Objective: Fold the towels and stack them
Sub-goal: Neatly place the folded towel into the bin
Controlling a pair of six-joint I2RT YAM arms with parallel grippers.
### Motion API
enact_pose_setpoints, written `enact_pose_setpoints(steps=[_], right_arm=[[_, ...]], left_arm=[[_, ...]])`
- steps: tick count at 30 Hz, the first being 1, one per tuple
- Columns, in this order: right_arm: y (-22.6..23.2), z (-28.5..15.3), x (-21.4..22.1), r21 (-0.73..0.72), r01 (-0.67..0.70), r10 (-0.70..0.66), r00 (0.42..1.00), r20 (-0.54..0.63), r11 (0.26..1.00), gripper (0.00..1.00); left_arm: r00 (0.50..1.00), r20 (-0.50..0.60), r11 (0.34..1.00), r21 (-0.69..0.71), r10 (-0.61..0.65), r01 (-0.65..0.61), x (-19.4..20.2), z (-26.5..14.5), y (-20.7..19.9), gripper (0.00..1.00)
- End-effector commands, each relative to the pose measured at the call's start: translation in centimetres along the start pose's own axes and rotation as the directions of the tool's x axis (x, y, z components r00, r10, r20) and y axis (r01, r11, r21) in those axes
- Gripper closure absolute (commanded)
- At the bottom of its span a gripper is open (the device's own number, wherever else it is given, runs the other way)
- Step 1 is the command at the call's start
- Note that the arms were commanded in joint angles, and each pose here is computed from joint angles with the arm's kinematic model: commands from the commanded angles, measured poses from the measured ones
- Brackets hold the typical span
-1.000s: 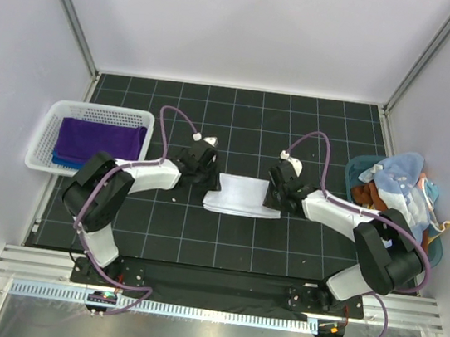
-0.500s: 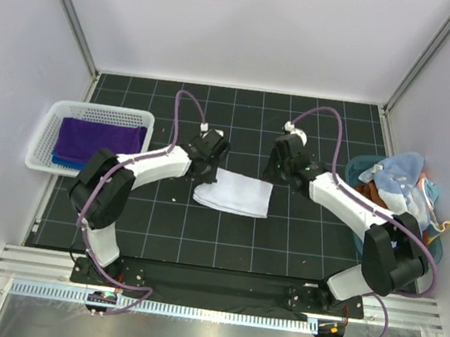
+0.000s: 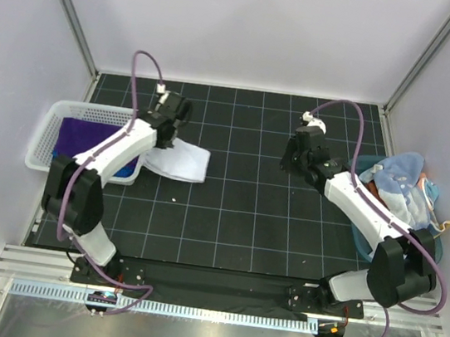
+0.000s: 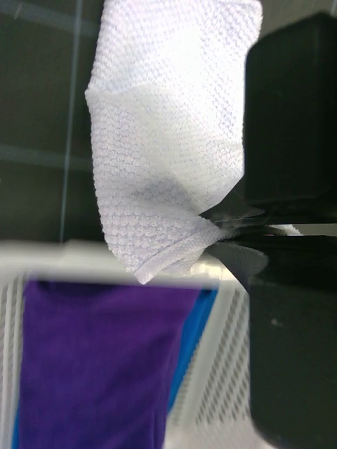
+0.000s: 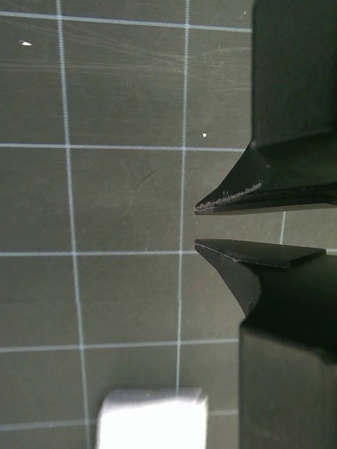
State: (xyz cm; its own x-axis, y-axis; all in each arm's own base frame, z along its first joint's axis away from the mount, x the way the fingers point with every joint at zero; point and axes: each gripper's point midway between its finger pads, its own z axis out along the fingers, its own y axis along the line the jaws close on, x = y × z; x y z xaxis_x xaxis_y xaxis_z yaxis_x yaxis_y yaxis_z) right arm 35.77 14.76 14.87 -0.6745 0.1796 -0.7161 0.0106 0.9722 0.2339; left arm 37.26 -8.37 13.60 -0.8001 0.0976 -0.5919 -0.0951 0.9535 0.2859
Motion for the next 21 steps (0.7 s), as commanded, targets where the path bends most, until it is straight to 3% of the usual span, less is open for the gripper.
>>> enact_pose_setpoints(steps=[1,5,11,21], right_arm=[[0.0,0.4,0.2,-0.001,0.033,-0.033,0.999,-0.001,0.999,0.73],[0.1,0.9,0.6,-0.013,0.034,-0.034,0.999,-0.011,0.999,0.73],[-0.3,1.2,0.8,-0.006,0.033,-0.033,0.999,-0.017,0.999,0.73],[-0.1,1.2,0.9,-0.026,0.028,-0.029,0.999,-0.019,0.999,0.73]], left_arm=[[0.997,0.071,0.991,-0.134,0.013,-0.003,-1.7,-1.2,6.2,1.00],[0.991,0.103,0.977,-0.204,0.083,-0.060,-1.4,-0.5,10.1,1.00],[0.987,0.156,0.963,-0.267,0.023,0.020,-2.7,-0.4,15.4,1.00],[0.983,0.183,0.923,-0.381,0.018,0.054,-4.4,2.2,18.3,1.00]])
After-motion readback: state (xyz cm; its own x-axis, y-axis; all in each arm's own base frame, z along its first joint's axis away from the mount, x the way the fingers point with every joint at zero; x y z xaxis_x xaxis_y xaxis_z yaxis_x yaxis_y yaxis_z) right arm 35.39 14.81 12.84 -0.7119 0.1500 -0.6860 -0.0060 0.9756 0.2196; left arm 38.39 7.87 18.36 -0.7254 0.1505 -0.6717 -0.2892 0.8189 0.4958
